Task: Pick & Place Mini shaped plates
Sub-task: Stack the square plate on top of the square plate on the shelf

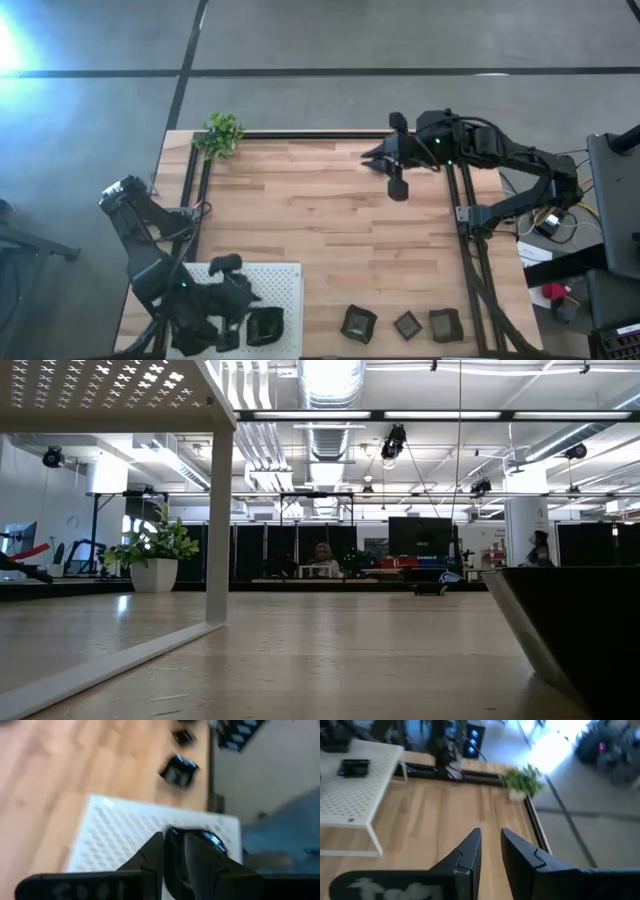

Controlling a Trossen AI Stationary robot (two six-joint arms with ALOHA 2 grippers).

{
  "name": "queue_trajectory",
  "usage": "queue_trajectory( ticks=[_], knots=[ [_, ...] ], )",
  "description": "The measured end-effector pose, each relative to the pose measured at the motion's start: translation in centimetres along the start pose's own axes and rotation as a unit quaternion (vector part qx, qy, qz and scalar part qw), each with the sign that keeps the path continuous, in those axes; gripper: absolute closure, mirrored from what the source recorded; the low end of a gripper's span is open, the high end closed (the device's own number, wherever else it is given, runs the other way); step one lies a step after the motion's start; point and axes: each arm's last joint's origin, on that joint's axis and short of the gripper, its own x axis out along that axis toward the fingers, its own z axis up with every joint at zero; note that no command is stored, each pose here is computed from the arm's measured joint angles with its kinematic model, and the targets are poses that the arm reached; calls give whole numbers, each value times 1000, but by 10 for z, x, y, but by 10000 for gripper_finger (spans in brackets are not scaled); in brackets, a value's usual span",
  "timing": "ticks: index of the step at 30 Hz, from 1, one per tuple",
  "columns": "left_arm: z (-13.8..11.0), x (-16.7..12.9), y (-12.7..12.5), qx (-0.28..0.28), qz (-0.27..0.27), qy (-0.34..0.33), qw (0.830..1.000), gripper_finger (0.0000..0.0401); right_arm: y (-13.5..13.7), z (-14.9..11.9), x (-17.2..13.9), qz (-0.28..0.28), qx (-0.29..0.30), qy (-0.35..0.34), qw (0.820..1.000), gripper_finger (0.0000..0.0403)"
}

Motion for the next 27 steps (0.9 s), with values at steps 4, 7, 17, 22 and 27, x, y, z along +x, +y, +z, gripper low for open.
queue_trajectory(
  ticks=[4, 7, 17, 22, 27],
  knots=[
    [6, -8, 9, -4, 39, -57, 998, 330, -16, -10, 2, -27, 57, 35, 997, 335],
    [9, -13, 15, -5, 69, -93, 993, 330, -28, -23, 7, -49, 99, 61, 992, 335],
    [21, -16, 28, -7, 143, -177, 974, 330, -71, -89, 27, -141, 281, 150, 937, 335],
    [28, -13, 34, -10, 176, -201, 963, 330, -87, -125, 32, -182, 350, 186, 900, 335],
    [34, -10, 40, -11, 193, -205, 959, 330, -99, -161, 33, -216, 407, 215, 861, 335]
  ],
)
